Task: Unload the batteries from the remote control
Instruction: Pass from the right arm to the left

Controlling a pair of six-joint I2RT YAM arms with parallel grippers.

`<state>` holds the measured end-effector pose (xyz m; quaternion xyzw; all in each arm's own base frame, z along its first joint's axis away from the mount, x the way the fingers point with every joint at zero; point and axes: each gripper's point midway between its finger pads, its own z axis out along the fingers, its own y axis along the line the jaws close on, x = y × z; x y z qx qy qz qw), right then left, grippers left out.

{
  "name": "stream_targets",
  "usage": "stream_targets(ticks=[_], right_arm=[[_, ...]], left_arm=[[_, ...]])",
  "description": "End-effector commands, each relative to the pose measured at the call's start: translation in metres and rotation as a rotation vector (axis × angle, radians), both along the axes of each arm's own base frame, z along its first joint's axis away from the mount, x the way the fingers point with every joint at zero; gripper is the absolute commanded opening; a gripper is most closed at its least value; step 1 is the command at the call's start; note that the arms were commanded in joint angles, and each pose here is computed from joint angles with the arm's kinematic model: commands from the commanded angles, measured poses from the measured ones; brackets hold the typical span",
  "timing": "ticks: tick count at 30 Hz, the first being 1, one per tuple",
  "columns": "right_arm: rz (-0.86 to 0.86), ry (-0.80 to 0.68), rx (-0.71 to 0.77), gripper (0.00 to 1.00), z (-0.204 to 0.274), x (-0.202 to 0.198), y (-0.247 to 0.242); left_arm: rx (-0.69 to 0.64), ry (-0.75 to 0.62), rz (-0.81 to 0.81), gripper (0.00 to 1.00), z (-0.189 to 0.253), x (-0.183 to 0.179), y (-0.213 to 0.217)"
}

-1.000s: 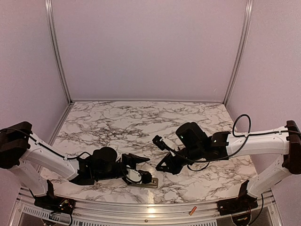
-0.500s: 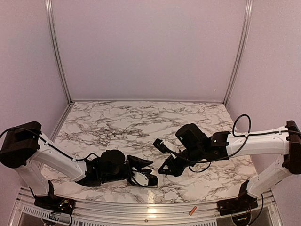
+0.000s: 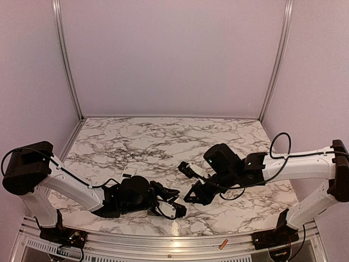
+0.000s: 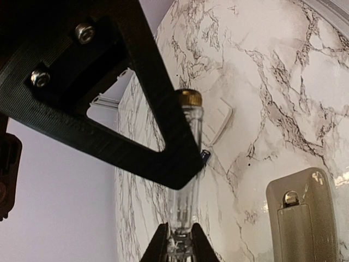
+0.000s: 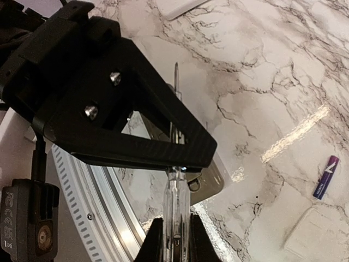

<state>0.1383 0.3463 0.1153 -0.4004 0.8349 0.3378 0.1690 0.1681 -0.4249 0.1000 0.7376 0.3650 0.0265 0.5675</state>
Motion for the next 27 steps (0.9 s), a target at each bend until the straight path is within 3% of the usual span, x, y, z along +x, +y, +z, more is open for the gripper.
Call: stream_targets(ticks=[1, 5, 11, 17, 27], right_arm=[[0.001, -0.025, 0.044, 0.00, 0.019, 0.000, 0.004], [-0.015, -0.044, 0.056, 0.05, 0.020, 0.003, 0.003], [-0.030, -0.069, 0.106, 0.32, 0.028, 0.004, 0.003], [-0.062, -0.098, 0.158, 0.50, 0.041, 0.005, 0.001], [-0.119, -0.113, 0.232, 0.59, 0.054, 0.007, 0.003]], left_arm=[[-0.018, 0.003, 0.010, 0.11, 0.004, 0.000, -0.005], [-0.032, 0.042, 0.015, 0.03, 0.007, -0.003, -0.004], [-0.084, 0.098, 0.036, 0.00, 0.014, -0.004, -0.001], [-0.136, 0.164, 0.042, 0.00, 0.023, -0.009, 0.001], [-0.200, 0.266, 0.065, 0.00, 0.033, -0.013, 0.005]])
